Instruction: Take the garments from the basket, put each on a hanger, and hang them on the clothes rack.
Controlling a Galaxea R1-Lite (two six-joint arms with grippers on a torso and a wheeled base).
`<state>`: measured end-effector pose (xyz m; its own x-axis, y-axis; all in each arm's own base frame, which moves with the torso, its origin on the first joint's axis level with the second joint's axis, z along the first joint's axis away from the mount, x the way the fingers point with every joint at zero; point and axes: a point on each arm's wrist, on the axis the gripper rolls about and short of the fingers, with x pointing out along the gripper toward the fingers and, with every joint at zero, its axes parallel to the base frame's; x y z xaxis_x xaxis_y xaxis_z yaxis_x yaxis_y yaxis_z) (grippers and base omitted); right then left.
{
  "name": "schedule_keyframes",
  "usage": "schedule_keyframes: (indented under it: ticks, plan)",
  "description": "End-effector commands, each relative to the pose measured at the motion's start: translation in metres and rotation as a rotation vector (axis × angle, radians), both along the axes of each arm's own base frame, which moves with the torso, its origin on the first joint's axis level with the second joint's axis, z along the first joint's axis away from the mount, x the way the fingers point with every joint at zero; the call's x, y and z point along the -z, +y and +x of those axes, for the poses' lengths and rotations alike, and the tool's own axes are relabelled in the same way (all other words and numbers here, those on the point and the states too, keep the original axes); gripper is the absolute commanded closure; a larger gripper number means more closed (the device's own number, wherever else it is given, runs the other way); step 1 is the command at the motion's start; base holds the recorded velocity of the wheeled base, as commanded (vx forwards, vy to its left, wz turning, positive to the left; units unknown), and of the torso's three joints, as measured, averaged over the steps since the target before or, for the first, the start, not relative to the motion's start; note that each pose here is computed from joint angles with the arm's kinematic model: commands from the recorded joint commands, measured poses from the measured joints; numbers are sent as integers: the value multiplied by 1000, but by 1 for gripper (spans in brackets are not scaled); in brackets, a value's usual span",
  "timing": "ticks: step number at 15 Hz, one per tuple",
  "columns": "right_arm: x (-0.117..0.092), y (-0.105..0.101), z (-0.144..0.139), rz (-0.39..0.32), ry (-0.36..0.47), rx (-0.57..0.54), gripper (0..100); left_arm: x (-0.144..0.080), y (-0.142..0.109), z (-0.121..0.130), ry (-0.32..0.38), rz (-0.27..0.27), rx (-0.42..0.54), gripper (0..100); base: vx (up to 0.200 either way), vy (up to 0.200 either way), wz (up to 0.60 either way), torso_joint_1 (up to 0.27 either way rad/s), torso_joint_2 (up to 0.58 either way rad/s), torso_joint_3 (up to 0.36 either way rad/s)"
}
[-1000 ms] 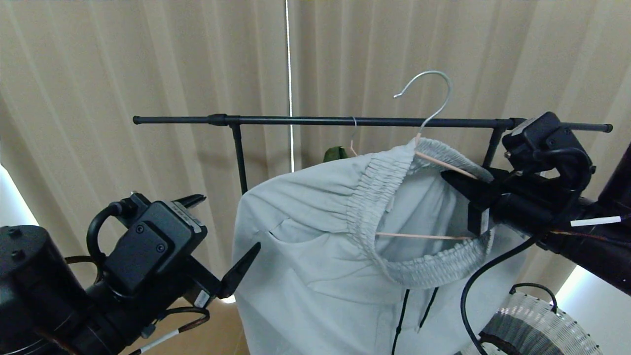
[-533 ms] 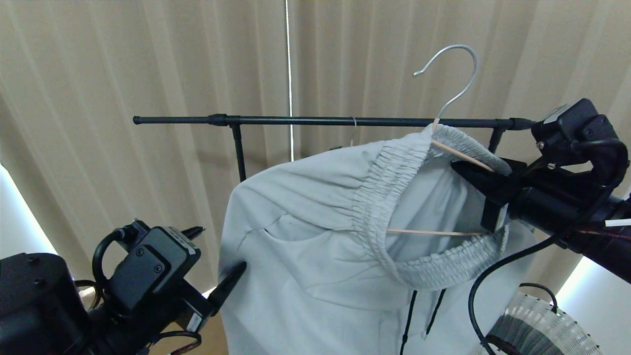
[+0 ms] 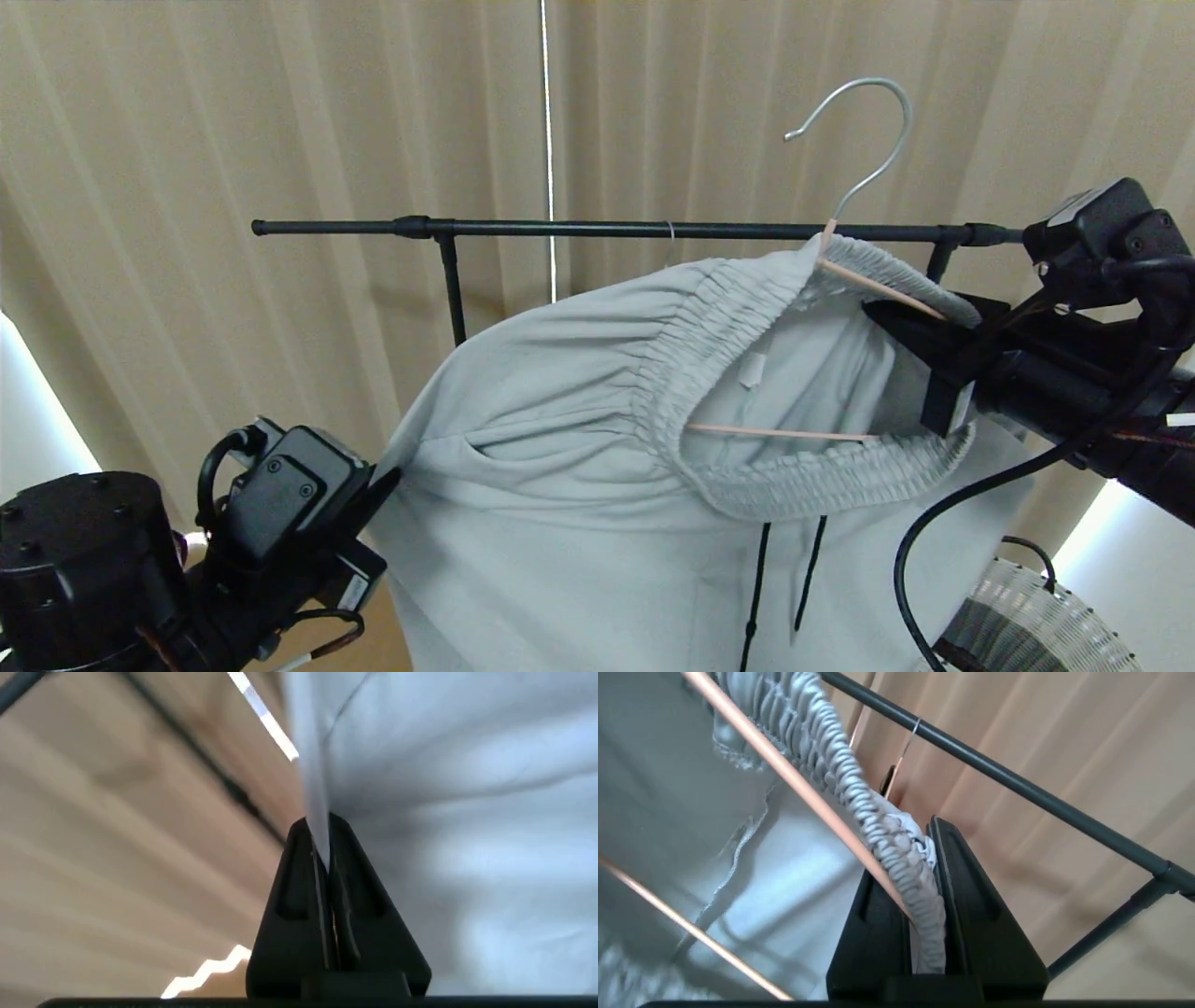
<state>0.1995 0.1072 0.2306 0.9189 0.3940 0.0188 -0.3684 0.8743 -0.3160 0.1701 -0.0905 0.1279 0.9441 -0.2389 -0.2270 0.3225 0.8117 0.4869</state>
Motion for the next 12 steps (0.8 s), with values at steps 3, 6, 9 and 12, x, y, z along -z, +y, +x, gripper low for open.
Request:
schedule_keyframes:
  ticks: [3, 6, 9, 12]
  plan:
    - [1, 0, 1, -2, 3, 3, 100, 12, 31, 1, 25, 1, -107, 100, 0, 0, 0, 0, 0, 0]
    - [2, 0, 2, -3, 6, 3, 100, 13, 31, 0, 29, 2, -101, 100, 0, 0, 0, 0, 0, 0]
    - [1, 1, 3, -3, 2, 5, 100, 13, 28, -1, 26, 7, -87, 0, 0, 0, 0, 0, 0, 0]
    - [1, 1, 3, -6, 5, 9, 100, 11, 25, -2, 18, 2, -63, 0, 0, 0, 0, 0, 0, 0]
